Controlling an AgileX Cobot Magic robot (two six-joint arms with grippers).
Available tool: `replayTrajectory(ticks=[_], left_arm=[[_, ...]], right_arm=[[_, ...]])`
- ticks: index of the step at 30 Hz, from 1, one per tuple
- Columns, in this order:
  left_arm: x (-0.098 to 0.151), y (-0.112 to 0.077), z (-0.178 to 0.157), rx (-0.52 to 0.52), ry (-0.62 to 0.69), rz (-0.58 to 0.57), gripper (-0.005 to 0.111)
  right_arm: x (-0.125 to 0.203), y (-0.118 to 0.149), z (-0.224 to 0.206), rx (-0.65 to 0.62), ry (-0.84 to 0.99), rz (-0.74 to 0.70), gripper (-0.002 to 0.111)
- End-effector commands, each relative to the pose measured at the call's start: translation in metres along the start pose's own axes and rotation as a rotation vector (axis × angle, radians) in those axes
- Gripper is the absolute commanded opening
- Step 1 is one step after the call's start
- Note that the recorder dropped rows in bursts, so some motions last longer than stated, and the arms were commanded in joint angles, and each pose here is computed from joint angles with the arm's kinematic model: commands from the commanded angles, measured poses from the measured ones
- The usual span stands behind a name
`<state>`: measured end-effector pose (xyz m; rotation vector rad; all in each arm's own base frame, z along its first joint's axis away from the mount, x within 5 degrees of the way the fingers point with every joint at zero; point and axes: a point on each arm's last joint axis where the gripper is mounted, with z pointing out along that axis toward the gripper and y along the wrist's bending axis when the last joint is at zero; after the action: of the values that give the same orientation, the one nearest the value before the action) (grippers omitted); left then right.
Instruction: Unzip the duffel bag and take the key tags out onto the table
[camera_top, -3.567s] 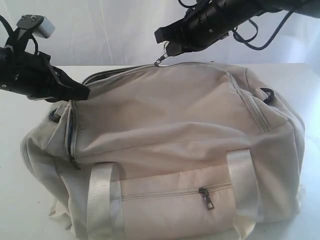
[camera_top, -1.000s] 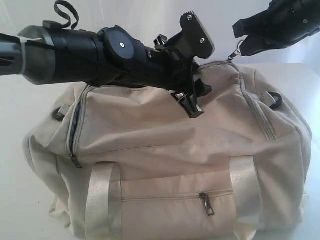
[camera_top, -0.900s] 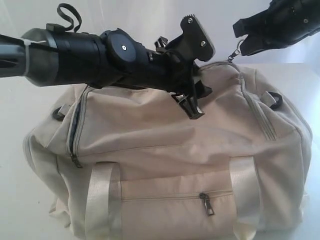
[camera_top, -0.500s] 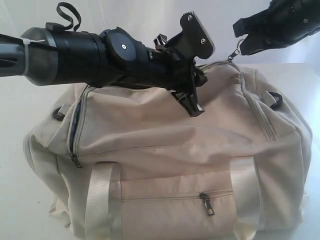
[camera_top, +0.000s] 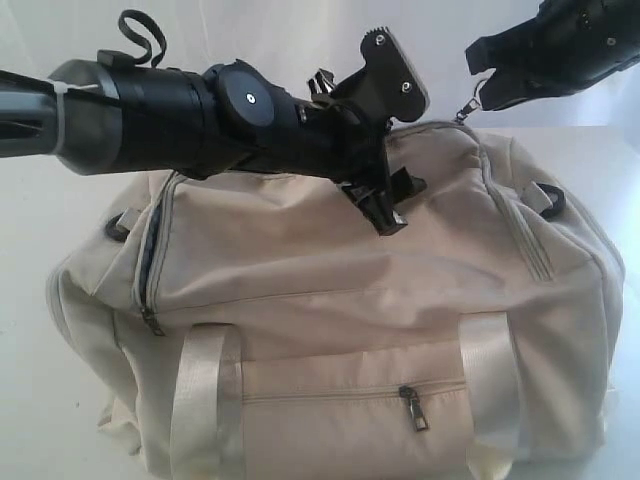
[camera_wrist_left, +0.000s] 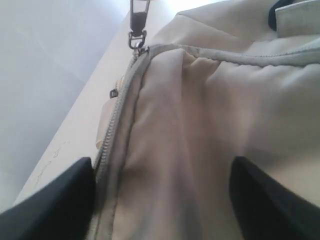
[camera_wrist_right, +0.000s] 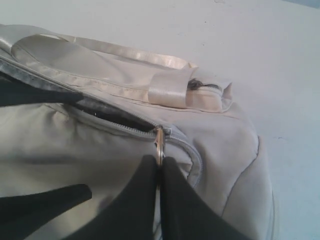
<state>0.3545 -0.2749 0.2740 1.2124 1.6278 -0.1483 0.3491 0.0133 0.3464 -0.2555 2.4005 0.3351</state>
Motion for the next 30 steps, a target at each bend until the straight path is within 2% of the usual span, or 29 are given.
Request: replayTrajectory(ticks=[1, 7, 10, 22, 27, 30], left_arm=[[-0.001, 0.0, 0.002, -0.007, -0.009, -0.052, 0.054], [-0.001, 0.001, 0.002, -0.017, -0.012, -0.054, 0.013], [-0.002, 0.001, 0.001, -0.017, -0.014, -0.046, 0.0], [-0.028, 0.013, -0.031, -0.052, -0.089, -0.036, 0.0], [-0.017, 0.022, -0.041, 0.065, -0.045, -0.053, 0.0], [-0.005, 0.03, -0.045, 0.111, -0.009, -0.121, 0.0]], right_arm=[[0.005, -0.002, -0.002, 0.012, -0.027, 0.011, 0.0], [0.02, -0.007, 0.012, 0.031, -0.013, 0.033, 0.0], [0.021, -0.007, 0.013, 0.034, -0.012, 0.036, 0.0], [0.021, -0.012, 0.013, 0.077, -0.014, 0.002, 0.0], [0.021, -0.013, 0.013, 0.089, -0.016, -0.002, 0.0], [0.022, -0.012, 0.013, 0.079, -0.007, 0.004, 0.0]])
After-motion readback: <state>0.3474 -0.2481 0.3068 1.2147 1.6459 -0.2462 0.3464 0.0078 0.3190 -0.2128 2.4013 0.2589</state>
